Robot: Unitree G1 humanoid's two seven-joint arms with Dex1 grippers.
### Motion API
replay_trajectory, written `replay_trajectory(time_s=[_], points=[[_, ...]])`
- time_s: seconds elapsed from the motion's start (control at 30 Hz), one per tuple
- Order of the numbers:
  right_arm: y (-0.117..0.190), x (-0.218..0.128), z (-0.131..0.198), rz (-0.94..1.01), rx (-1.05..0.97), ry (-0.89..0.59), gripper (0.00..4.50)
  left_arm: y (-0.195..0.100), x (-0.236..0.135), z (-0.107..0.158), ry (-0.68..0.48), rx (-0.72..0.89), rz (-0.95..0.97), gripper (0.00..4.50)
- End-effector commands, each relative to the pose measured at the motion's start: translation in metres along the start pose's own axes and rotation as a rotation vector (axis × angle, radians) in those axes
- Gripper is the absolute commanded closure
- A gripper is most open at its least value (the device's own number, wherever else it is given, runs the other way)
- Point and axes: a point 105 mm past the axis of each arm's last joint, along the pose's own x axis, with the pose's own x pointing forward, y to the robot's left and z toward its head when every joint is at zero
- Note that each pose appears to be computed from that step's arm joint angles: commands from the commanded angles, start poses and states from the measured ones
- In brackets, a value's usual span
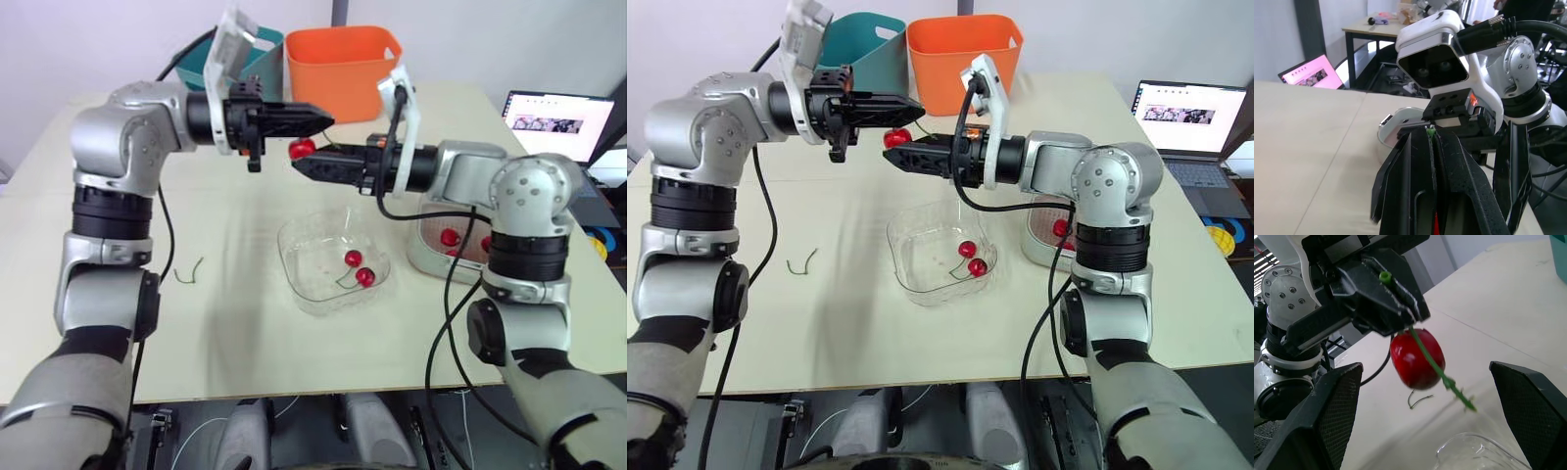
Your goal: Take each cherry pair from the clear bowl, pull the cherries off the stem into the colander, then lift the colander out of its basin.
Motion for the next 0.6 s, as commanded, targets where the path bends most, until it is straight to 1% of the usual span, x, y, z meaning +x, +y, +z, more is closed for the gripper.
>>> replay_trajectory(time_s=[0.03,0.3,0.4,0.43,0.6], points=[[0.0102,0.0054,0.0115,0.034,-0.043,-0.032,0.03,-0.005,0.0004,0.0102,-0.019,0.036,-0.012,4.5],[0.0096,0.0121,0.0103,0.036,-0.026,-0.041,0.03,-0.0062,0.0063,0.0057,-0.021,0.02,-0.025,4.5],[0.0071,0.0127,0.0104,0.025,-0.018,-0.047,0.63,-0.0063,0.007,0.0043,-0.02,0.017,-0.027,4.5],[0.0067,0.0129,0.0106,0.023,-0.014,-0.051,0.92,-0.0063,0.0071,0.0044,-0.02,0.016,-0.027,4.5],[0.0065,0.0131,0.0101,0.019,-0.009,-0.052,2.72,-0.006,0.0072,0.0041,-0.018,0.014,-0.025,4.5]])
